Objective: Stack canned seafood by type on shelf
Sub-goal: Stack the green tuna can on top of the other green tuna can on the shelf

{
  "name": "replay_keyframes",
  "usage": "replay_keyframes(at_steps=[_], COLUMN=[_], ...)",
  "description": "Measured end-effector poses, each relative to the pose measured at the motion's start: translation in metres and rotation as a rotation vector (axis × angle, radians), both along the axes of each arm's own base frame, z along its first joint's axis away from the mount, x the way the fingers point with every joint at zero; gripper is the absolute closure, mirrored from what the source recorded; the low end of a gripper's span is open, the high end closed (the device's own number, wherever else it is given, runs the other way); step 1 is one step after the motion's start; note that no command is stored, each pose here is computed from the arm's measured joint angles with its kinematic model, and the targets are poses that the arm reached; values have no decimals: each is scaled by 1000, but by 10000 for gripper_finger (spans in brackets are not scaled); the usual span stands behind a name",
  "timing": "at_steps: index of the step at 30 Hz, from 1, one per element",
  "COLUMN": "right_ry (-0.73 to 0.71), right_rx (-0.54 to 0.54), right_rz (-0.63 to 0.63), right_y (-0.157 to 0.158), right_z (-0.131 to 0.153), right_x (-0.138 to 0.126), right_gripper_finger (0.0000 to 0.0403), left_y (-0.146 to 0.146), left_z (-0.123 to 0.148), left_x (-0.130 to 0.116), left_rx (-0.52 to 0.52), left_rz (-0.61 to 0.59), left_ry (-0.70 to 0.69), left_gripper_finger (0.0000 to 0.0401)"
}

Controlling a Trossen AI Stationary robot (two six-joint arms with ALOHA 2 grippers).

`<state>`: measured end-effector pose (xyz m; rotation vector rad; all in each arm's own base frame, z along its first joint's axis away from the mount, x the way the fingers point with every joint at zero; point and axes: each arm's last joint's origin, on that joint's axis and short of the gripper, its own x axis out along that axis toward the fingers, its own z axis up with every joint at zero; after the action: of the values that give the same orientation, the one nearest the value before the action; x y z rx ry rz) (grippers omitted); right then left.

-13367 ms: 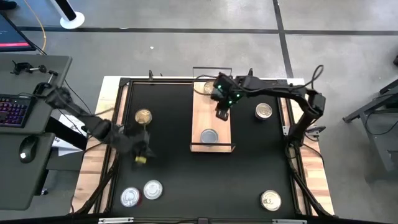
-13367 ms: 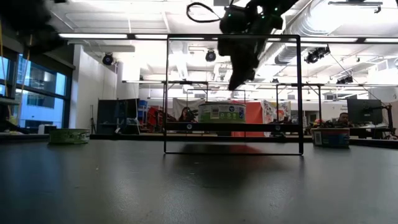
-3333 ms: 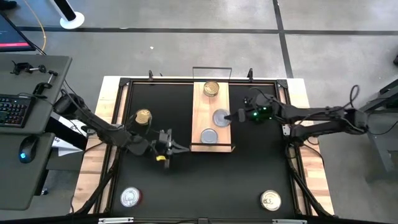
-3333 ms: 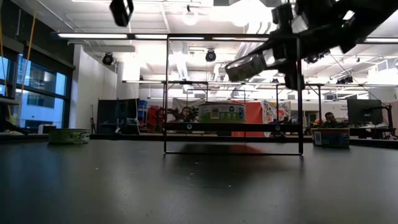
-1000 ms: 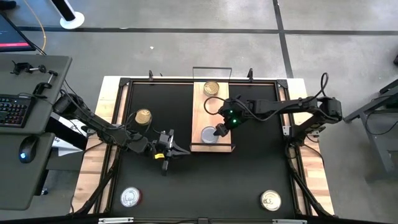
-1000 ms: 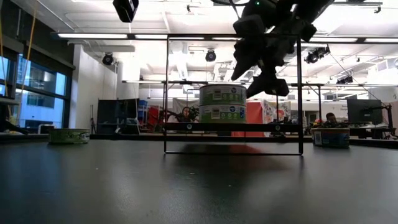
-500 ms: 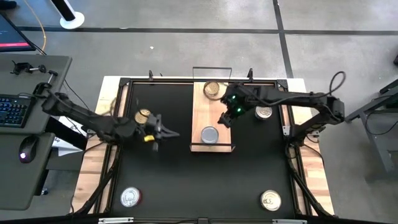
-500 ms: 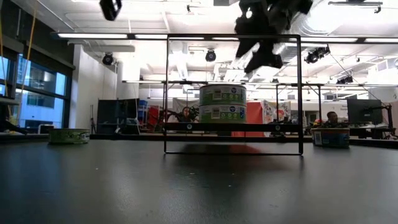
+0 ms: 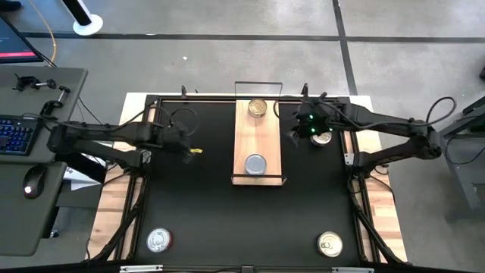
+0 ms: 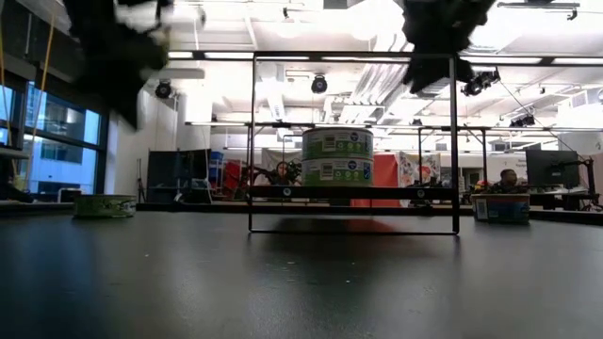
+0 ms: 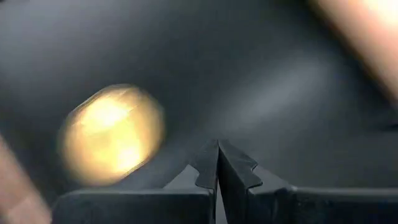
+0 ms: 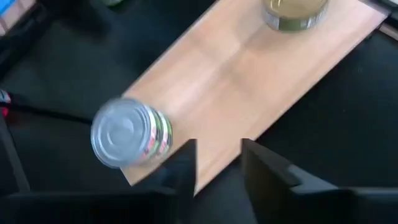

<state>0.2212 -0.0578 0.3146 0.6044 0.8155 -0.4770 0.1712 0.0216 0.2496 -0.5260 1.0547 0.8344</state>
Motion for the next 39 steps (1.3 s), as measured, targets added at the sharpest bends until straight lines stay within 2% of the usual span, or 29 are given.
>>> replay_keyframes(at_steps=[2,4,9,15,19,24,28,35,39], right_ry=[32,44,18,-86,-144,-187,-276,-451,-562], right_rx=[3,1,9,21,22,10,-25,-123,-152], right_rz=[-17,-49,-134,-161,-165,-118,-18,132,180], right_y=[6,13,29,45,54,64,72,83,88], right_z=[-9,-17,-21,-8,-2,3,11,27,38], right_x=[-8,-15,-33,-47,-53,-56,-52,-43,-38], right_gripper_finger=[356,390,397,402,402,403,403,403,403], left_y=[7,13,23,33,38,39,27,-23,-62], left_z=[-13,-25,-56,-82,-94,-100,-101,-101,-96], left_x=[-7,-10,-9,-12,-11,-4,2,16,27], left_rx=[-3,6,15,86,95,103,56,-66,-210], left_rz=[85,157,255,374,411,422,395,282,187], left_ry=[128,188,200,228,235,209,165,34,-90], left_gripper_finger=[401,401,401,401,401,401,401,401,401])
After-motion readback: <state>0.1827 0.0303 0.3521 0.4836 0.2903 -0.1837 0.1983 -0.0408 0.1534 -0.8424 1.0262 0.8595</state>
